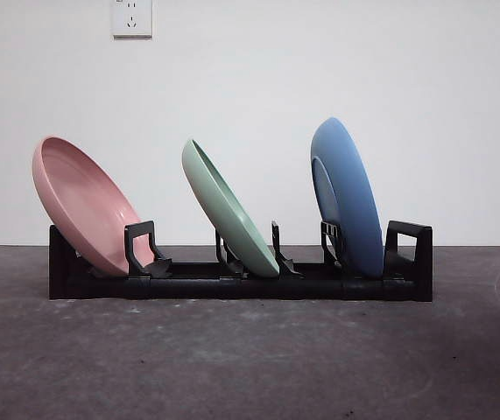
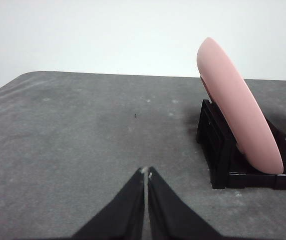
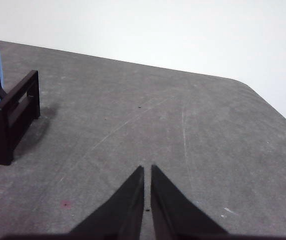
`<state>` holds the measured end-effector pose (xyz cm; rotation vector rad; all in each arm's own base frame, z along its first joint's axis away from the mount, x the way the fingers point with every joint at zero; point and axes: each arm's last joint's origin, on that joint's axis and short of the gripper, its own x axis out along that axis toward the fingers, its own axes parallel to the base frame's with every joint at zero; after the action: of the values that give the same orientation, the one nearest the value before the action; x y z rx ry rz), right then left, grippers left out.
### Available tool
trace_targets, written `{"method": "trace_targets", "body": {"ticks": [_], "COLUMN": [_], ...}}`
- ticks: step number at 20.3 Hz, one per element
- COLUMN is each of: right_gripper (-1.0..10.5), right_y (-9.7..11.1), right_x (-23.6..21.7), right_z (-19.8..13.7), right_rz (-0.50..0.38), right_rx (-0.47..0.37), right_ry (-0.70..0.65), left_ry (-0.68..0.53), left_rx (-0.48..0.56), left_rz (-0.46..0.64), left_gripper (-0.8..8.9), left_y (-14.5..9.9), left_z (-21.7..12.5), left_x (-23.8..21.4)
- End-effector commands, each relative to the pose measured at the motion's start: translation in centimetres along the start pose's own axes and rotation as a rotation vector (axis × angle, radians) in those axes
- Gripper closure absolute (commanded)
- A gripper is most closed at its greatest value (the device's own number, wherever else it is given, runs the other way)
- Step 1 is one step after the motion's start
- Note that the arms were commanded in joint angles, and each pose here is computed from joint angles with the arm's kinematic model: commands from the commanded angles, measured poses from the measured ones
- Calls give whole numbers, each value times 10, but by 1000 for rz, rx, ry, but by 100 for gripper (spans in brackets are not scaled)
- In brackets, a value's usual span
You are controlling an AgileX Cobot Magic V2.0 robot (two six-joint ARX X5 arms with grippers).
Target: Place the plate
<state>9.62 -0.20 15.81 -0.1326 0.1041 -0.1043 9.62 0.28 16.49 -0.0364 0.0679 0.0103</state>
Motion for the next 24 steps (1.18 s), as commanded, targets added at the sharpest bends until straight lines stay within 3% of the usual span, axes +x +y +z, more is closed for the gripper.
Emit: {"method": "trace_targets", "body": {"ticks": [1, 4, 7, 10, 16, 20, 24], "right_gripper": [925, 925, 925, 925, 925, 931, 932], "right_y": [0, 0, 1, 0, -2, -4, -9], "right_x": [0, 0, 0, 0, -2, -8, -19], "right_z": [0, 2, 4, 11, 22, 38, 64], "right_rz": [-7, 1, 51, 48, 70, 91, 87], "right_rx": [11, 51, 169, 285, 506, 543, 529], "right_ry": [-9, -27, -51, -119, -225, -301, -218], "left_ry": [10, 10, 3, -25, -203, -299, -223], "left_rx": [-50, -182, -332, -438, -599, -667, -614], "left_rz": [1, 1, 1, -6, -71, -121, -138], "left_gripper": [806, 806, 806, 806, 806, 803, 803], "left_y": [0, 0, 0, 0, -1, -1, -4], "left_z": [-5, -5, -5, -2, 17, 36, 59], "left_x": [1, 1, 1, 1, -1, -7, -15]}}
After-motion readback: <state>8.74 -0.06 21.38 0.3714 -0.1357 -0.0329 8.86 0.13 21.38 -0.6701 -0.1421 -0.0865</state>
